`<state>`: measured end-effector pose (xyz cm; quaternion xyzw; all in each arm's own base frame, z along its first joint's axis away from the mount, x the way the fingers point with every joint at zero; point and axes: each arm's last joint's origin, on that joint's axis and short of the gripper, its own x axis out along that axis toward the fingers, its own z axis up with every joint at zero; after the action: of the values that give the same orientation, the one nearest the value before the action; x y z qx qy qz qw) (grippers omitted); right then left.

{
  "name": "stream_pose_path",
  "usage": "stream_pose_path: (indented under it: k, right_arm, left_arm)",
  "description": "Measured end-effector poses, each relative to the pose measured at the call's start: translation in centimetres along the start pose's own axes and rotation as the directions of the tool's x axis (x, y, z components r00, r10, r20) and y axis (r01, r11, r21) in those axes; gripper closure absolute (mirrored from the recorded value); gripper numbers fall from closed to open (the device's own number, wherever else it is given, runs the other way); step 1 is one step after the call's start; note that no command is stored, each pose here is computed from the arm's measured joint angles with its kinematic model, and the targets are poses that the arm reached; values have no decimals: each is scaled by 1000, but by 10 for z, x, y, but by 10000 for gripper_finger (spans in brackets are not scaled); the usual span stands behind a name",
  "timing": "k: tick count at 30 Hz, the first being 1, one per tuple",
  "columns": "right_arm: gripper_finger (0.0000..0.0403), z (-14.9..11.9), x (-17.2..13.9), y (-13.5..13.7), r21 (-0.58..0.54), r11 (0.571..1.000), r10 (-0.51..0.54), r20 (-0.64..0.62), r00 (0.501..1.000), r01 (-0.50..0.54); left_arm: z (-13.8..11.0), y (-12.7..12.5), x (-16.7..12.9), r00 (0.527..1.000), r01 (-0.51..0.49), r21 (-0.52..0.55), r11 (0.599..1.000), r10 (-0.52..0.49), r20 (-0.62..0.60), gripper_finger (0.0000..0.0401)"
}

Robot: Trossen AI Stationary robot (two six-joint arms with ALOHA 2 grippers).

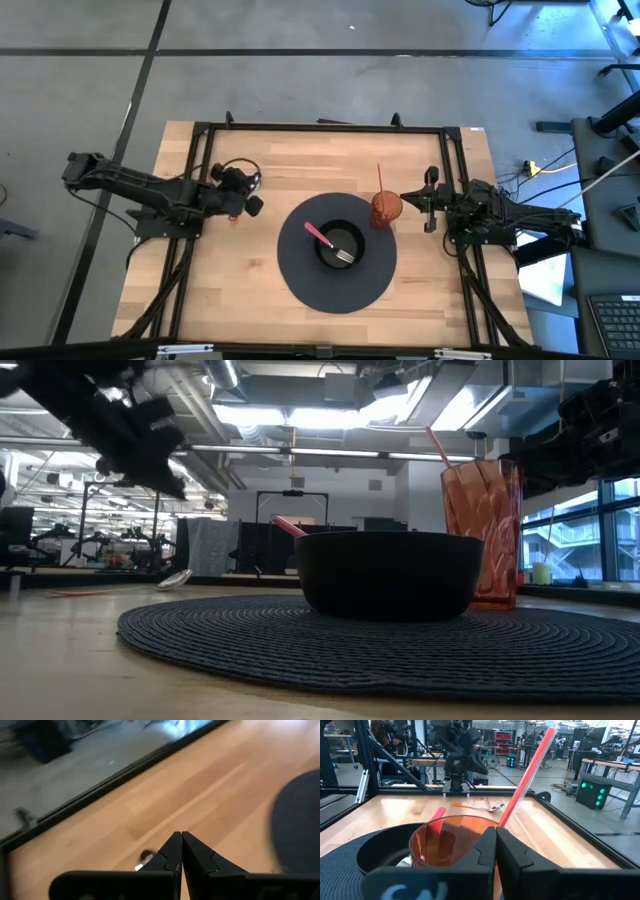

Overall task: Pick & Place Utensil
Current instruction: Put the orange spoon into the black bowl on the blue mat

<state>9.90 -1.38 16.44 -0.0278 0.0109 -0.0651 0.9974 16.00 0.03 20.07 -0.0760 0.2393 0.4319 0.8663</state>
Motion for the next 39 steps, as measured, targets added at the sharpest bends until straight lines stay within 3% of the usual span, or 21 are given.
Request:
stream_pose_path:
  k: [8,17,39]
  right_arm:
    - [392,0,0,0,8,1000,0,1,1000,0]
    - [392,0,0,0,2,1000,0,1,1000,0]
    - [392,0,0,0,2,1000,0,1,1000,0]
  left_arm:
    - [-15,-3,32,969,-6,40,999,16,-245,398]
    - [-15,2,41,959,-43,6,999,43,-282,398]
    - [-14,4,41,965,-76,45,996,85,-249,397]
